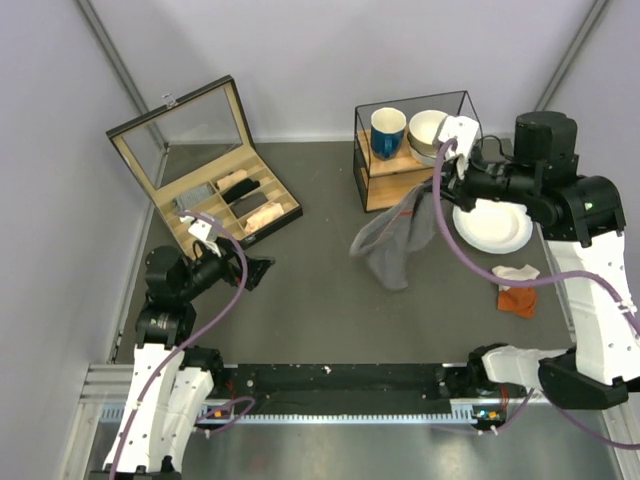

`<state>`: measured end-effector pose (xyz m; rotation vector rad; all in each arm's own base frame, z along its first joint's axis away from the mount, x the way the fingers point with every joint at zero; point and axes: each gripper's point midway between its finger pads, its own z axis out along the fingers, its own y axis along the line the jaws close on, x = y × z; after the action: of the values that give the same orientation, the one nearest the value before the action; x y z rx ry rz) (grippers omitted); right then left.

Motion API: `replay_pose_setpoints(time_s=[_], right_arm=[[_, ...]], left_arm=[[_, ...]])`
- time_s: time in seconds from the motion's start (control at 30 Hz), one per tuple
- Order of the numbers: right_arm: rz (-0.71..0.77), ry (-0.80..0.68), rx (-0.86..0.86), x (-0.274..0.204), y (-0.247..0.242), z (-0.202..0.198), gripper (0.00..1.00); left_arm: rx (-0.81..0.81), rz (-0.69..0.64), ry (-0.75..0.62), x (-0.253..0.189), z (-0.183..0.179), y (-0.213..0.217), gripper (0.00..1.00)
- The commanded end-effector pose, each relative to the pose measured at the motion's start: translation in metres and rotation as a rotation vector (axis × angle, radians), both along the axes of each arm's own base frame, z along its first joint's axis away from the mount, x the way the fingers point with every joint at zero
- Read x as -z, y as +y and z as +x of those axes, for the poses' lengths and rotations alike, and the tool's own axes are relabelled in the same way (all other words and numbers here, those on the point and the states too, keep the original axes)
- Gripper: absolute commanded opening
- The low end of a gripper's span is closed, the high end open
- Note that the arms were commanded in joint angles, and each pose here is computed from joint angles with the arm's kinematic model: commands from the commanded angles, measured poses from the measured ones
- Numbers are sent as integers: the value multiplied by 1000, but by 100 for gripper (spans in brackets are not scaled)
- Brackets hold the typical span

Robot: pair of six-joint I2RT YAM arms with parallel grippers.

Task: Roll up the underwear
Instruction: Place the underwear at the center of the board.

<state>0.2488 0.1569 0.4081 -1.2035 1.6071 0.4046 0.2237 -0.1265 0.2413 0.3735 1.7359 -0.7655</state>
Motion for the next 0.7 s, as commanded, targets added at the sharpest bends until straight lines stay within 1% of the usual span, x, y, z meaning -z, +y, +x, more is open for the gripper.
replay_pose_setpoints(time_s=[0.0,0.1,0.2,0.3,0.33,0.47,0.67], right_arm=[[83,-34,-159,-33,36,-31,0],[114,-38,-232,-43,51,-44,0],[128,-25,-212,-38,55,-35,0],[109,20,-182,-8,60,-17,0],[90,51,-176,9,62,-11,0],[44,46,-159,29,58,-5,0],[13,-31,-180,22,46,-20,0]], left_arm=[[27,4,-75,-17,2,-2,99],[52,15,-93,-18,-1,-4,99],[86,11,-102,-20,-5,-8,99],[121,0,-109,-21,-9,-12,99],[127,-2,-106,-20,-9,-13,99],[129,-4,-105,-19,-9,-13,99],[129,-9,-92,-18,-7,-13,99]])
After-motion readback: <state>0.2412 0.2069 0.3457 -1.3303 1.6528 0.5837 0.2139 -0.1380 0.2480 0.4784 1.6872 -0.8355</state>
